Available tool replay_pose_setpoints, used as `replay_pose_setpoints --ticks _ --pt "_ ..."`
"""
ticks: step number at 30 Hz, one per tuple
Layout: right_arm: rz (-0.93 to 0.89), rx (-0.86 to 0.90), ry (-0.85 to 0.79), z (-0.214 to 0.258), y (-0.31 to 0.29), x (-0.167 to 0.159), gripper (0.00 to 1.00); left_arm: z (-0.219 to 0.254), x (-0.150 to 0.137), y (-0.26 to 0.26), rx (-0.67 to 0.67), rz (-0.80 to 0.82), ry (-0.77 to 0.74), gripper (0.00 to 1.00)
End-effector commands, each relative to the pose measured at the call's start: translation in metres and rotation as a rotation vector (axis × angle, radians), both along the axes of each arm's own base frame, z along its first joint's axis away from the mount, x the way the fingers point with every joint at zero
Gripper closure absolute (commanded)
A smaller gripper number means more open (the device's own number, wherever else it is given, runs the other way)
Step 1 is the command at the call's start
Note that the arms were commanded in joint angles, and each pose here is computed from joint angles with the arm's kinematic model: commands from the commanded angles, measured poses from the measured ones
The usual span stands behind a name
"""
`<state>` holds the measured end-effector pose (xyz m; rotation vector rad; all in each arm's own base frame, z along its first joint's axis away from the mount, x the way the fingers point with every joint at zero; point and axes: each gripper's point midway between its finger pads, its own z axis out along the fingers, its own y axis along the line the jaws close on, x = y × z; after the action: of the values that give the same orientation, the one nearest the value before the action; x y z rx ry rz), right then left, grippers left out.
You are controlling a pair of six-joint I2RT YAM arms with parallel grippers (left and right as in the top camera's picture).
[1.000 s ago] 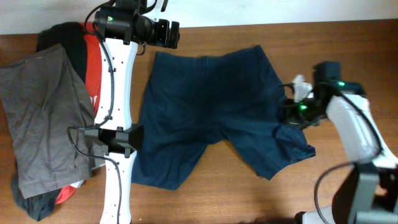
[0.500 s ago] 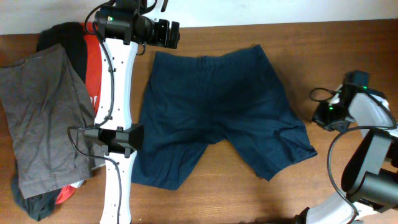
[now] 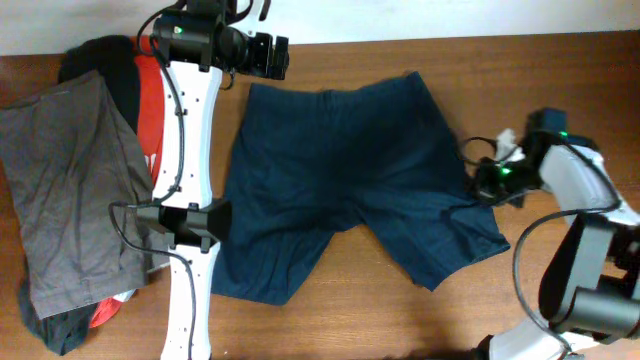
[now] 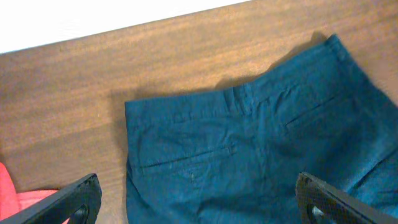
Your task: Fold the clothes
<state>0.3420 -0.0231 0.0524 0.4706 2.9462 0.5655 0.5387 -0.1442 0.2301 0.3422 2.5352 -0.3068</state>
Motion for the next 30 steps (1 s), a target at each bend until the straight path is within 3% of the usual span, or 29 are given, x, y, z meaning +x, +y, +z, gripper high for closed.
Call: replay_pose_setpoints --ticks 1,5,11,19,30 --pt "0.155 0.008 -0.049 0.016 0.048 0.004 0.96 -0.040 0.002 -0.004 0.021 -0.023 0.082 0.01" --pt "0.203 -0.104 0.001 0.000 0.070 -0.006 0.96 -0.051 0.003 -0.003 0.026 -0.023 0.104 0.01" --pt "0.198 -0.106 -0.014 -0.025 0.087 -0.008 0.96 -0.048 0.009 -0.004 0.021 -0.021 0.078 0.01" --pt "0.141 -0.146 -0.063 -0.053 0.079 0.010 0.96 -0.046 0.013 -0.004 0.017 -0.021 0.061 0.01" --pt "-0.103 -0.203 0.002 -0.116 0.031 0.028 0.96 -0.046 0.012 -0.005 0.018 -0.023 0.063 0.01"
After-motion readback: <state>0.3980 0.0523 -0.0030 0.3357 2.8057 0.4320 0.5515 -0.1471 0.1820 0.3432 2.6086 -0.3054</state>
